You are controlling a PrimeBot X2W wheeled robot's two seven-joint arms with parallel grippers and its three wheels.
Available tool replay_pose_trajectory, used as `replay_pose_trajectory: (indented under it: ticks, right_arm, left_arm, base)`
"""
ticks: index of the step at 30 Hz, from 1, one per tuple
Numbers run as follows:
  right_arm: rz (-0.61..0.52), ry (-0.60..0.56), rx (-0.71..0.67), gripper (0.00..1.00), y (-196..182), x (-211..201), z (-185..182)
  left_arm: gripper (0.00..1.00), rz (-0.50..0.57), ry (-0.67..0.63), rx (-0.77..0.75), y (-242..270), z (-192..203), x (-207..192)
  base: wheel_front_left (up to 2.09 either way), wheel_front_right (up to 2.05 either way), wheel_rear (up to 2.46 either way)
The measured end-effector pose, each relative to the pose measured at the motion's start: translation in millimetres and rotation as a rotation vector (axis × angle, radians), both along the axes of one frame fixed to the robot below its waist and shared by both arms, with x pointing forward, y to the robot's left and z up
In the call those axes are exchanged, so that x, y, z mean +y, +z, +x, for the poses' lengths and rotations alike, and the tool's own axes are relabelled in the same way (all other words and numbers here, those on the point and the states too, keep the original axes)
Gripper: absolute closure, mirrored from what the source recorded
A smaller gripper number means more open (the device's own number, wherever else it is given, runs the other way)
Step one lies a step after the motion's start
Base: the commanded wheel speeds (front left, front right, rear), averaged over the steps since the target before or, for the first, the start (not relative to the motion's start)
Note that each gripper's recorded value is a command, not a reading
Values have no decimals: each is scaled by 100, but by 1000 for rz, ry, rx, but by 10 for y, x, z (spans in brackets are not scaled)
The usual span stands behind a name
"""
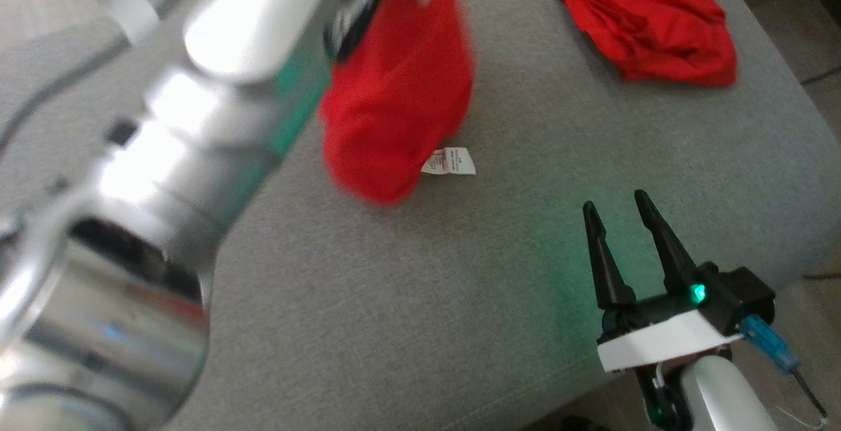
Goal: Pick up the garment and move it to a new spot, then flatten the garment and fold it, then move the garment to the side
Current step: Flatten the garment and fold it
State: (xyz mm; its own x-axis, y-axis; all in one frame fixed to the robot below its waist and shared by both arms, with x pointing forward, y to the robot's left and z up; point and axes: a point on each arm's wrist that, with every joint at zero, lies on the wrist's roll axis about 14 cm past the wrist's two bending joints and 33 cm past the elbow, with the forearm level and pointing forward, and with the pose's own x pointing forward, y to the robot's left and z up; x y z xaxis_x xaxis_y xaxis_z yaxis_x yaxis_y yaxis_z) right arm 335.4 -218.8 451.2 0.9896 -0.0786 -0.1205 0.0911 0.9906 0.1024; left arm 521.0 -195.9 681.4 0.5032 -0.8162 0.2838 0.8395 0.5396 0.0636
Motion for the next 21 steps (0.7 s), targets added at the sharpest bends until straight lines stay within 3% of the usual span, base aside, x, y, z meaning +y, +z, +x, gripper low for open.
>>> replay_pose_trajectory:
  ticks: [6,9,12,15,21]
  right_arm:
    - [15,29,-5,0,-7,109,-57]
    - [19,54,-16,0,11,173,-15]
    - [21,99,-35,0,55,296,70]
    - [29,137,-41,0,56,408,127]
    - [35,227,-18,0,-30,664,172]
  left_arm:
    - [100,-215,117,-122,1078,20,415]
    - [100,-306,191,-80,1175,82,748]
    - [100,-345,294,60,725,216,1136]
    - [100,-333,435,266,-187,242,1595]
    - [100,-346,769,590,-1730,-326,2735]
  base:
    - [0,0,0]
    - [0,0,0]
    - [0,0,0]
    - [0,0,0]
    - [0,0,0]
